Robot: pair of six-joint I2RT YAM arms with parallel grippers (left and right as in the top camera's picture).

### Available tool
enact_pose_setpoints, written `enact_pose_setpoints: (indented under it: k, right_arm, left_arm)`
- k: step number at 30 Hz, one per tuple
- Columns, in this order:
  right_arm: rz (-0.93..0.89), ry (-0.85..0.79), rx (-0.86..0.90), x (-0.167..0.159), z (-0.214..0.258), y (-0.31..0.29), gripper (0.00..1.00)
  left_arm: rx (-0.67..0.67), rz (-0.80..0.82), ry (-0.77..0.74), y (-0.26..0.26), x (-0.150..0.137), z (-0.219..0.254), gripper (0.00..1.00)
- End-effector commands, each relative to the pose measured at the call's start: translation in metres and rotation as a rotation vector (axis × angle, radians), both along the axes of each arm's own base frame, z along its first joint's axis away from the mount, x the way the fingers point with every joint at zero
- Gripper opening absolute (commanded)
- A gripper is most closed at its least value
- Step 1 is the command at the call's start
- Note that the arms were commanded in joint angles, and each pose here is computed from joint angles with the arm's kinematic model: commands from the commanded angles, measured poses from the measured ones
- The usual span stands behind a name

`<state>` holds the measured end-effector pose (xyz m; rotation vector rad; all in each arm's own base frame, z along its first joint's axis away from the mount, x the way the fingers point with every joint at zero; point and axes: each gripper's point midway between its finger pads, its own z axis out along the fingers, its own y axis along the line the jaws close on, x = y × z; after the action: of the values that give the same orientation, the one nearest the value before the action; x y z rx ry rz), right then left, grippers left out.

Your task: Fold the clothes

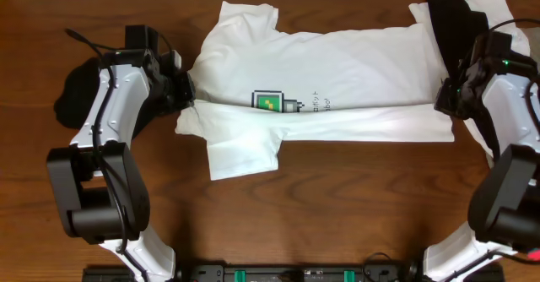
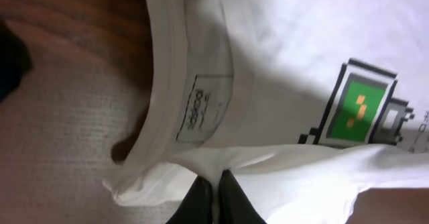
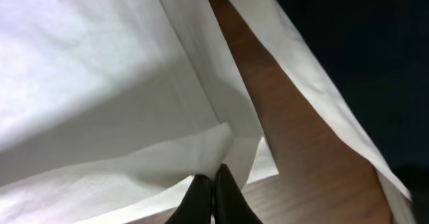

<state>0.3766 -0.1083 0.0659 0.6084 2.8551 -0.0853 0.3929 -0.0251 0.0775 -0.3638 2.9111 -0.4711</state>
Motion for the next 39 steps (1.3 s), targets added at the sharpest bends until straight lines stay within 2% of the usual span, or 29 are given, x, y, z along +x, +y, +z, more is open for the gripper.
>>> enact_pose_setpoints:
  k: [1, 14, 24, 26, 30, 39]
  right_arm:
    - [-0.012, 0.010, 0.003, 0.002, -0.009, -0.002, 0.01]
    - [-0.014, -0.015, -0.009, 0.010, -0.010, -0.005, 0.01]
    - [-0.035, -0.011, -0.033, 0.009, -0.010, -0.010, 0.01]
    - [-0.035, -0.012, -0.034, 0.009, -0.010, -0.010, 0.01]
    - [-0.035, -0.011, -0.034, 0.009, -0.010, -0.010, 0.19]
    - [-0.035, -0.011, -0.033, 0.009, -0.010, -0.010, 0.18]
  left_arm:
    - [0.000, 0.016, -0.034, 0.000, 0.005, 0.008, 0.06]
    - [0.006, -0.031, -0.107, -0.018, 0.024, 0.005, 0.06]
    - [0.050, -0.030, -0.100, -0.015, 0.027, -0.003, 0.07]
    - [0.057, -0.028, -0.100, -0.014, 0.027, -0.004, 0.17]
    - [0.056, -0.028, -0.095, -0.014, 0.026, -0.004, 0.40]
    - [0.055, -0.030, -0.047, -0.014, 0.015, -0.007, 0.41]
